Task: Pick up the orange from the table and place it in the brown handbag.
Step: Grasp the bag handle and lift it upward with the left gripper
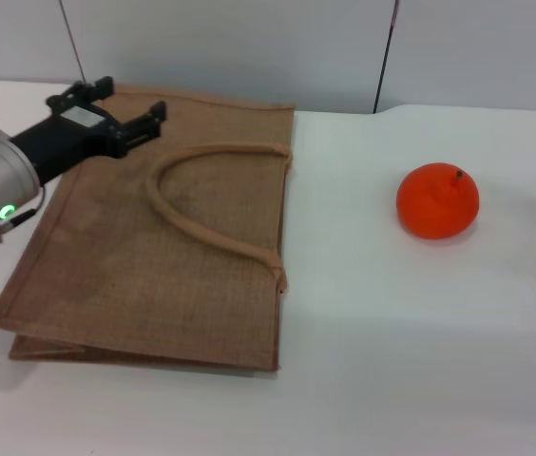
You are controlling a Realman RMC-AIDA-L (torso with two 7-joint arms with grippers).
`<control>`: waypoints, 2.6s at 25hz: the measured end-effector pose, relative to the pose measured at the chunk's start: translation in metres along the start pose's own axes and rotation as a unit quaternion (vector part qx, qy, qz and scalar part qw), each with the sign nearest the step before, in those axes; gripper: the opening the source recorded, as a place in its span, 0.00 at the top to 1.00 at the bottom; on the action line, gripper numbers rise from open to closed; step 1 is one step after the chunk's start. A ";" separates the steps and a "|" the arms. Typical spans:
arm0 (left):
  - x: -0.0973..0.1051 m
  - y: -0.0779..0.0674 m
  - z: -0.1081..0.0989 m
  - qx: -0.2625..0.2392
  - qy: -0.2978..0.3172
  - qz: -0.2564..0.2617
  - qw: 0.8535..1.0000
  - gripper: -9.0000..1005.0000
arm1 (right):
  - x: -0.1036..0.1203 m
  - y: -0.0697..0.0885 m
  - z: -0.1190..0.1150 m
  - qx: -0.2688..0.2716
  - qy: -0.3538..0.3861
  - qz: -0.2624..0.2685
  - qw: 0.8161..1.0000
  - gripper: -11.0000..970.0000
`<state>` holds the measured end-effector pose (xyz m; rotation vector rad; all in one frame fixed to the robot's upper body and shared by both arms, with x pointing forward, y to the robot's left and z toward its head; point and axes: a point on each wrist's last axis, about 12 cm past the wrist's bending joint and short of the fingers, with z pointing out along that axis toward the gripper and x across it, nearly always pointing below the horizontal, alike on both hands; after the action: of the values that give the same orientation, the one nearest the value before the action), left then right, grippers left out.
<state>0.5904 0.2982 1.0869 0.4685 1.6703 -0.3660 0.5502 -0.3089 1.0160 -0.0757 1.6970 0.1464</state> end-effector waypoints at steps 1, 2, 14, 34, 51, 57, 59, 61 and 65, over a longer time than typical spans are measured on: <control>-0.002 0.003 -0.001 -0.007 0.005 -0.002 1.000 0.15 | 0.000 0.000 0.000 0.000 0.000 0.002 1.000 0.11; -0.004 0.005 -0.002 -0.011 0.010 -0.006 1.000 0.15 | 0.000 0.000 0.000 0.000 0.000 0.003 1.000 0.11; -0.018 0.003 0.001 0.017 0.090 0.007 0.996 0.16 | -0.002 0.001 0.002 -0.003 -0.001 0.005 1.000 0.11; -0.019 0.012 -0.014 0.017 0.151 0.034 0.988 0.17 | 0.002 0.000 -0.002 -0.003 0.005 0.005 1.000 0.11; -0.015 0.014 0.000 0.007 0.159 0.045 0.986 0.18 | -0.001 0.006 -0.001 -0.017 -0.010 0.006 1.000 0.11; -0.012 0.009 0.009 0.018 0.170 0.052 0.984 0.18 | -0.002 0.006 -0.002 -0.018 -0.014 0.006 1.000 0.11; -0.011 0.008 0.010 0.021 0.173 0.053 0.983 0.20 | -0.001 0.006 -0.002 -0.019 -0.014 0.006 1.000 0.11; -0.009 0.007 0.011 0.023 0.176 0.051 0.983 0.22 | -0.001 0.006 -0.003 -0.018 -0.014 0.006 1.000 0.11; -0.005 0.005 0.014 0.029 0.183 0.045 0.982 0.27 | -0.001 0.006 -0.003 -0.018 -0.013 0.007 1.000 0.11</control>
<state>0.6056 0.2948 1.0895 0.6841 1.9900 -0.2714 0.5471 -0.3038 1.0179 -0.0882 1.6686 0.1886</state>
